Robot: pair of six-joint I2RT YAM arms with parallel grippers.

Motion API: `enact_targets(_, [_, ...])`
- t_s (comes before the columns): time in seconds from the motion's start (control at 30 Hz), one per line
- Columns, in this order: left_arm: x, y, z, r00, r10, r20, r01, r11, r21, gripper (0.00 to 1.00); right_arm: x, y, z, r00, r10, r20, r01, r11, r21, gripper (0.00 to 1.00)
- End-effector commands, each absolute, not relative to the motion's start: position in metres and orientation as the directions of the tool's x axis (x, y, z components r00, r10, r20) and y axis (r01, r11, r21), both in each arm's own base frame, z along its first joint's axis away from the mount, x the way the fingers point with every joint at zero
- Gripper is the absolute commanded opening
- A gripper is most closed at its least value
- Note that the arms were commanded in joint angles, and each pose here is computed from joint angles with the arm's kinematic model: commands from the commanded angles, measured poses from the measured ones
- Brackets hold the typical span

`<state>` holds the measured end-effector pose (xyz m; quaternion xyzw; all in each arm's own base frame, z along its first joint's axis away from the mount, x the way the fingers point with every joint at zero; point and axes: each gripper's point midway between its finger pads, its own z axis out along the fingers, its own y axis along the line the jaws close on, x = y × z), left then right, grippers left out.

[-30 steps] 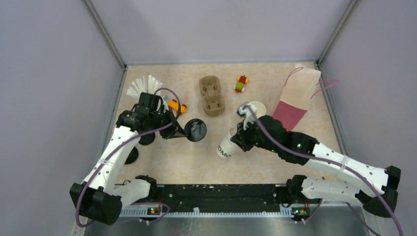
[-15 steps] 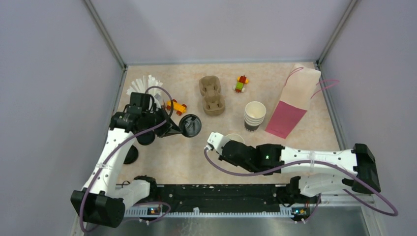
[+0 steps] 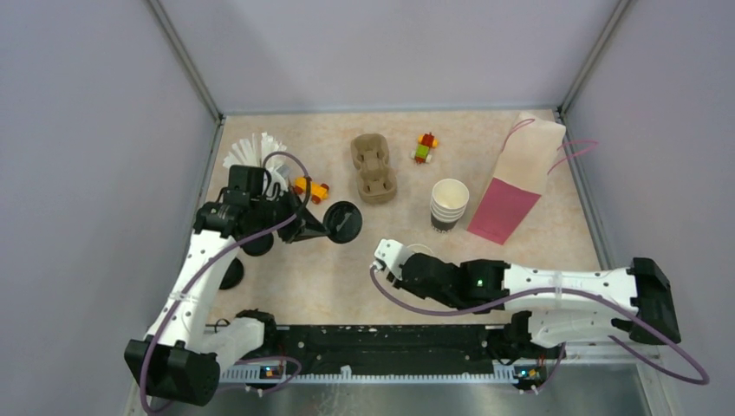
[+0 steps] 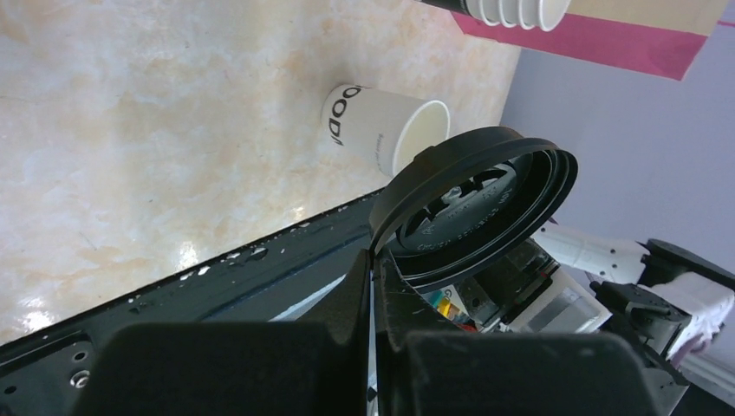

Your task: Pack the takeout coffee

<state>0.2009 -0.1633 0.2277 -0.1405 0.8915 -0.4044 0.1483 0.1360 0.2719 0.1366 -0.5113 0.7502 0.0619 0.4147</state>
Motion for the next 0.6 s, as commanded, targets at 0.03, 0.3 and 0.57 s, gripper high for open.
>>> enact_targets(0.03, [0.203, -0.186, 0.258, -0.936, -0.280, -0.214, 0.052, 0.491, -0.869, 0.00, 0.114, 0.293, 0.206, -0.158, -0.494, -0.855, -0.863, 0.490, -0.123, 0.44])
enact_targets(0.3, [0.191, -0.207, 0.304, -0.960, -0.186, -0.209, 0.161, 0.245, -0.956, 0.00, 0.106, 0.289, 0.326, -0.036, -0.016, -0.999, -0.884, 0.466, 0.024, 0.84])
enact_targets(0.57, [0.158, -0.223, 0.322, -0.984, -0.022, -0.174, 0.172, 0.087, -0.981, 0.00, 0.116, 0.283, 0.376, 0.380, 0.004, -0.925, -0.822, 0.461, -0.335, 0.91])
